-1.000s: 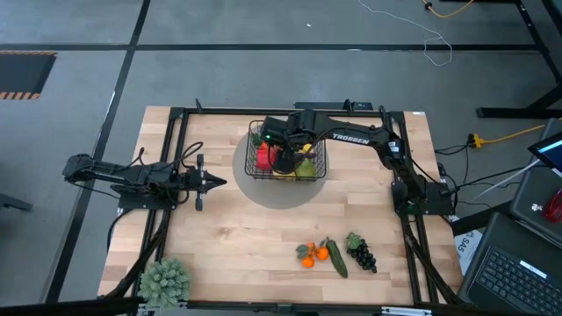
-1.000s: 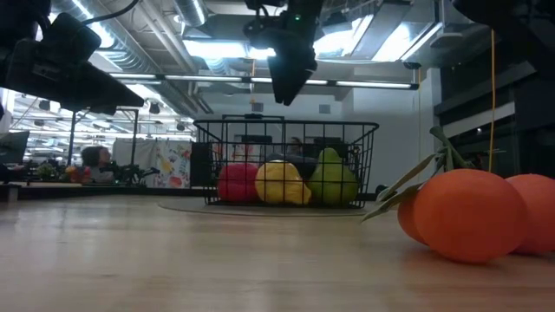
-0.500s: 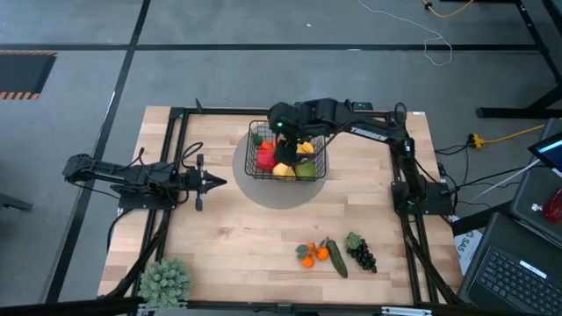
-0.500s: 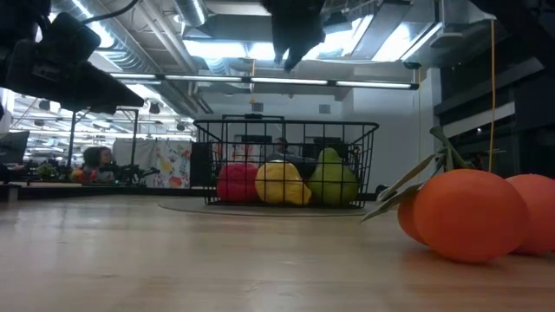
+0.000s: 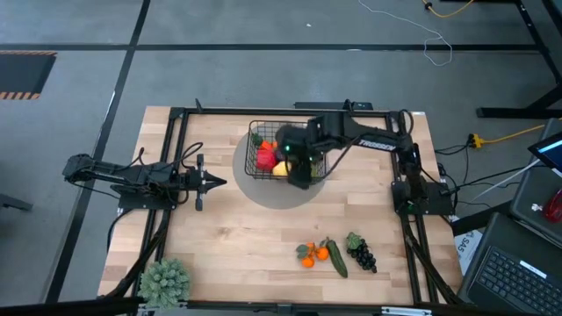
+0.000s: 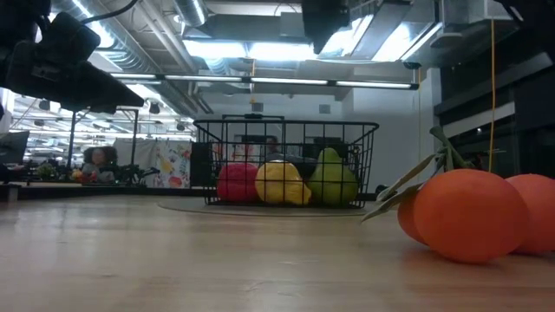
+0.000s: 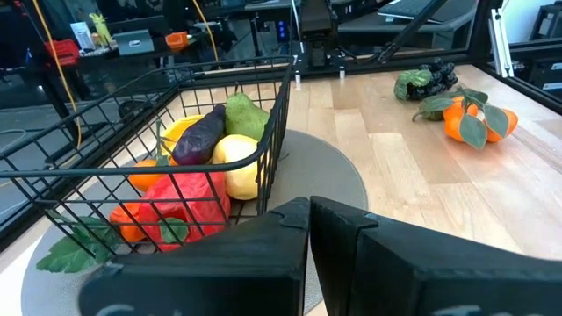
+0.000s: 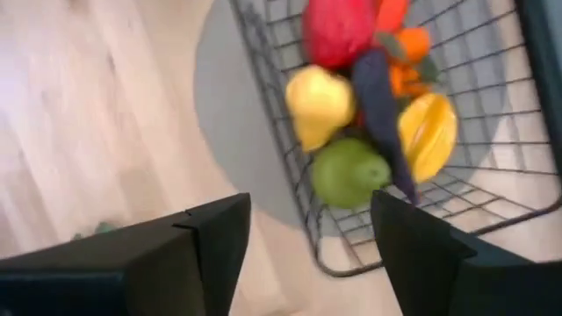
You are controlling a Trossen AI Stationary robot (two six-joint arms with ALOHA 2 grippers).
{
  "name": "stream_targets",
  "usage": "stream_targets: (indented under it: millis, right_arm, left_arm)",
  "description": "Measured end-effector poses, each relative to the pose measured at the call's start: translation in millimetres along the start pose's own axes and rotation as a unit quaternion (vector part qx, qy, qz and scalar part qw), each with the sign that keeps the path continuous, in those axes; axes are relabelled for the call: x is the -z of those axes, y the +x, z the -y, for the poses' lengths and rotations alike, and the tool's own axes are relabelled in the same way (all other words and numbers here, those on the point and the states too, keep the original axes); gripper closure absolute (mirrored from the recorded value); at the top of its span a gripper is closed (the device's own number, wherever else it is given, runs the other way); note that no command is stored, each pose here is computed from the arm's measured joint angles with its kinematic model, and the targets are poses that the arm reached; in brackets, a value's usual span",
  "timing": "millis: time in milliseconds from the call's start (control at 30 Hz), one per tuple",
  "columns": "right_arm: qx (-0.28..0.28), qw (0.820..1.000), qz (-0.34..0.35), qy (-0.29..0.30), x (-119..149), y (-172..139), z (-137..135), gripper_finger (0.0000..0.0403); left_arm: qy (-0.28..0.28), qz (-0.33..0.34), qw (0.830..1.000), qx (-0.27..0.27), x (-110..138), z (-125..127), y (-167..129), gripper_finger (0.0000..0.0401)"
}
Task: Build produce basket
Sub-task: Put the purple grapes into the black wire basket
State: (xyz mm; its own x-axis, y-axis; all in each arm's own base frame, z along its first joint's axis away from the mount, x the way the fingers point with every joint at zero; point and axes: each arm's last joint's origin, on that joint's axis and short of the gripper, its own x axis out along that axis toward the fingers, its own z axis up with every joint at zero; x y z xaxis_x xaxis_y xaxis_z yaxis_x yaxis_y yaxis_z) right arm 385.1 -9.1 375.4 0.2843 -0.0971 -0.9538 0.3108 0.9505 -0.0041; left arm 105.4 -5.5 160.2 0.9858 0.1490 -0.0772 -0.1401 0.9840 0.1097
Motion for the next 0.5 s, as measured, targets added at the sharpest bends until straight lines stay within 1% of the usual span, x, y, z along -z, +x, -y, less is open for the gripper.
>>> stream_targets:
  millis: [67, 167, 333, 433, 500]
  right_arm:
    - [-0.012, 1.000, -0.005, -0.011, 3.4, 2.1, -11.9, 0.0182]
    - [-0.046, 0.998, -0.011, -0.039, 11.0, -2.4, -30.8, 0.0182]
    - [-0.067, 0.994, -0.012, -0.090, 23.3, -8.4, -58.3, 0.0182]
    - [-0.074, 0.992, -0.012, -0.106, 31.3, -11.4, -74.1, 0.0182]
    - [-0.089, 0.989, -0.018, -0.114, 38.0, -13.6, -86.3, 0.0182]
  left_arm:
    - [0.000, 0.000, 1.000, 0.000, 0.0, 0.0, 0.0, 0.0397]
    - [0.000, 0.000, 1.000, 0.000, 0.0, 0.0, 0.0, 0.0397]
    - [-0.003, 0.000, 1.000, 0.000, 0.1, 0.0, 0.0, 0.0397]
    - [-0.004, 0.000, 1.000, 0.000, 0.1, 0.0, 0.0, 0.0397]
    - [-0.004, 0.000, 1.000, 0.000, 0.1, 0.0, 0.0, 0.0397]
